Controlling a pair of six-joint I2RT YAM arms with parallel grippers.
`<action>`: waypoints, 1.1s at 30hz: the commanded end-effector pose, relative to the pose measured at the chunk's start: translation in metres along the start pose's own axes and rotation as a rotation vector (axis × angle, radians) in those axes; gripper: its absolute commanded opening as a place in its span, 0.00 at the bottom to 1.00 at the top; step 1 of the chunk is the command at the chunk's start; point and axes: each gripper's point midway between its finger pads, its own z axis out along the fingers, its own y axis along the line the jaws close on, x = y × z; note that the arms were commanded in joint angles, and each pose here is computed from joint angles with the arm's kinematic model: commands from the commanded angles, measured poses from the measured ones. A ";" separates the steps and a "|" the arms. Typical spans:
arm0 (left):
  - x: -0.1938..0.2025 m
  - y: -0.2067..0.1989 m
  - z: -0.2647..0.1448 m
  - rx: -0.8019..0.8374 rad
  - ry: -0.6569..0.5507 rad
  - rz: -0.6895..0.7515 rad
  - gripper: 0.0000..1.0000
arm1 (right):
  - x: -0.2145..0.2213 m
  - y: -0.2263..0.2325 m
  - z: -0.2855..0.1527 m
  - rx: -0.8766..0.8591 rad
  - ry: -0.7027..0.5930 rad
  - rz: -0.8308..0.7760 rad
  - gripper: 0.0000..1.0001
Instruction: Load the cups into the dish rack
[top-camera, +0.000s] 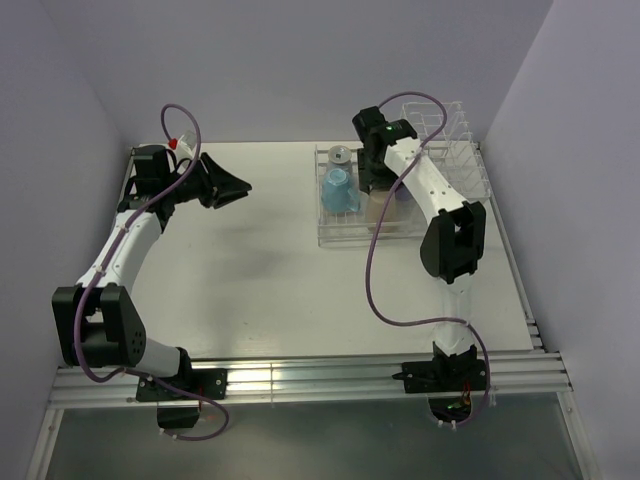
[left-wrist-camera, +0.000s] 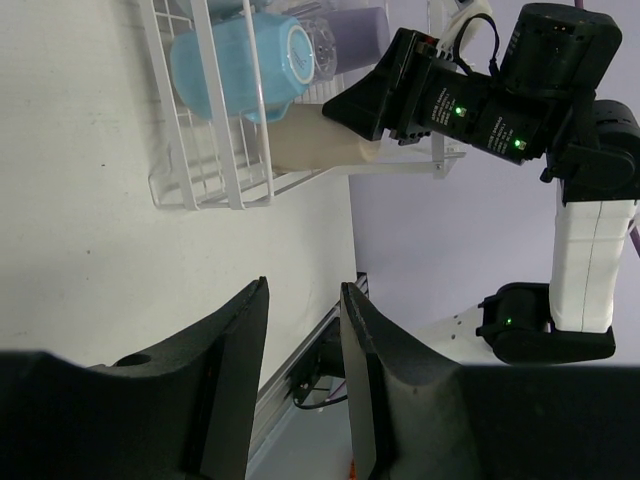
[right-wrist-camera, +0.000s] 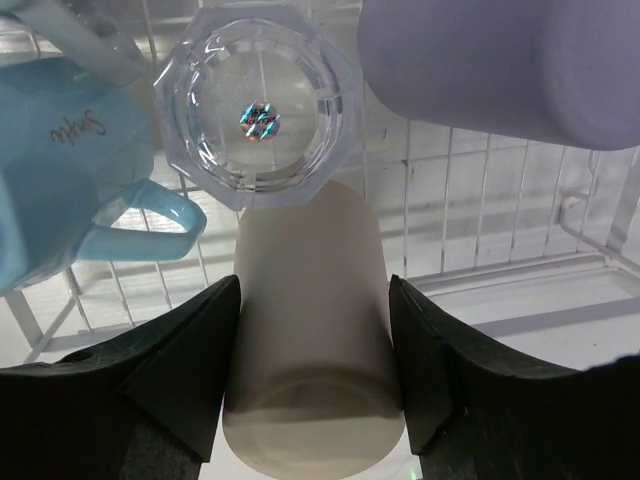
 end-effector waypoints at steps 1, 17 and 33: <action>-0.006 -0.004 0.002 0.016 -0.003 0.045 0.41 | -0.008 -0.004 0.000 0.001 -0.007 0.010 0.66; -0.007 -0.005 0.002 0.018 -0.006 0.053 0.41 | -0.023 -0.020 -0.033 0.074 -0.115 0.062 0.87; -0.014 -0.012 -0.012 -0.057 -0.067 0.134 0.41 | -0.062 0.017 -0.173 -0.111 -0.513 0.101 1.00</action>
